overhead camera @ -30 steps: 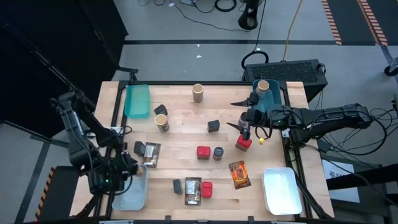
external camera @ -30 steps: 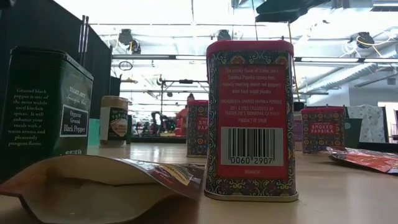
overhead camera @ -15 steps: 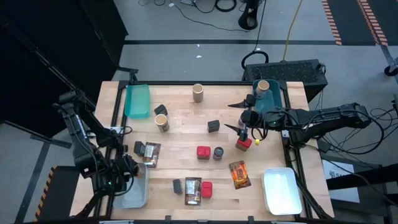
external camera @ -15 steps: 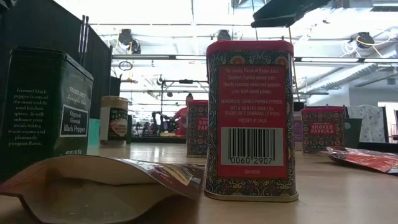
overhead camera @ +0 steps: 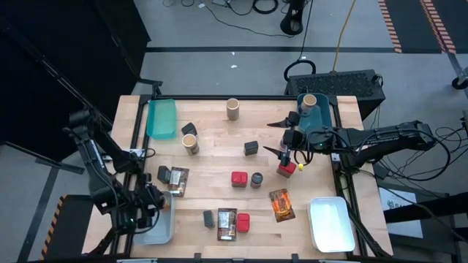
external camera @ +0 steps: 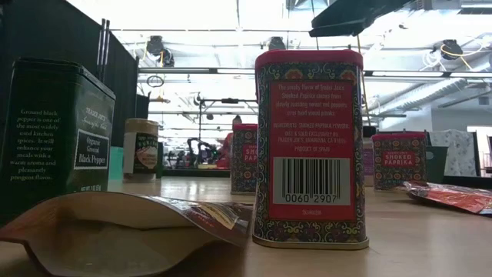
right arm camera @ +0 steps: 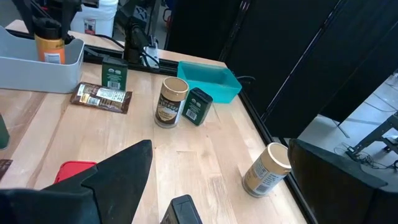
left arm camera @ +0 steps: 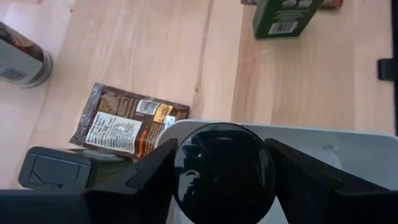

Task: Sort spices by type
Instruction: Put the top left orange seasoning bottle into the gray bin

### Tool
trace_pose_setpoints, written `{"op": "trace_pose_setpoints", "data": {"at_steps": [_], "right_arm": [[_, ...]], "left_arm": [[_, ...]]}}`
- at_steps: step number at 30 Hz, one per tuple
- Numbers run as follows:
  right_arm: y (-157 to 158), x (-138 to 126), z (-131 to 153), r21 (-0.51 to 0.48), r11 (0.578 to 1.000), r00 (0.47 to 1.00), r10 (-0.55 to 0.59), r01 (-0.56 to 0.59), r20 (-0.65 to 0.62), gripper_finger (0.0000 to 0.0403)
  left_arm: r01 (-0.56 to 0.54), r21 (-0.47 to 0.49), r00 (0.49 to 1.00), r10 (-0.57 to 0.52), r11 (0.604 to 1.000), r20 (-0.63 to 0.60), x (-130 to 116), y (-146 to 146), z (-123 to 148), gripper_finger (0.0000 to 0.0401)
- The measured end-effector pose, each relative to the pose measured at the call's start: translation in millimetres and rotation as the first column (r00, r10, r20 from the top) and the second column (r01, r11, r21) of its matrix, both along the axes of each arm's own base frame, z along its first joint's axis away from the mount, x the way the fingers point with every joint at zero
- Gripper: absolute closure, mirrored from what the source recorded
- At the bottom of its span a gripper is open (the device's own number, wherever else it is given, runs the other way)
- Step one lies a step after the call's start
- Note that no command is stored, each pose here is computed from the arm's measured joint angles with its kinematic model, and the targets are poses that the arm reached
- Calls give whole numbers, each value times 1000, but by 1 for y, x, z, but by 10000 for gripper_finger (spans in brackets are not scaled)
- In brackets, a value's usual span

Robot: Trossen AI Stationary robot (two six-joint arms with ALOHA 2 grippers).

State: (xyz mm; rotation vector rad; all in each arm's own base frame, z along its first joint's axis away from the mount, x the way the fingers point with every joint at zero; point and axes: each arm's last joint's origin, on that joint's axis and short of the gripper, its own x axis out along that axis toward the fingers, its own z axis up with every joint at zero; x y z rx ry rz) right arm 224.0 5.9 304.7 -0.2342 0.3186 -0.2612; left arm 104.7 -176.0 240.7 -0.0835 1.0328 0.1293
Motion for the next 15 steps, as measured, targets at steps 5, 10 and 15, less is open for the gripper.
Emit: {"op": "trace_pose_setpoints", "data": {"at_steps": [5,10,15], "right_arm": [[0,0,0,4,1000,1000,-1,1,1,41],[0,0,0,11,1000,1000,-4,4,3,41],[0,0,0,13,1000,1000,-4,4,4,41]], "left_arm": [[-46,10,999,46,999,-14,2,-4,-7,161],[-59,39,998,60,998,-29,4,-7,-13,159],[-66,36,997,67,997,-29,4,-8,-15,158]]}}
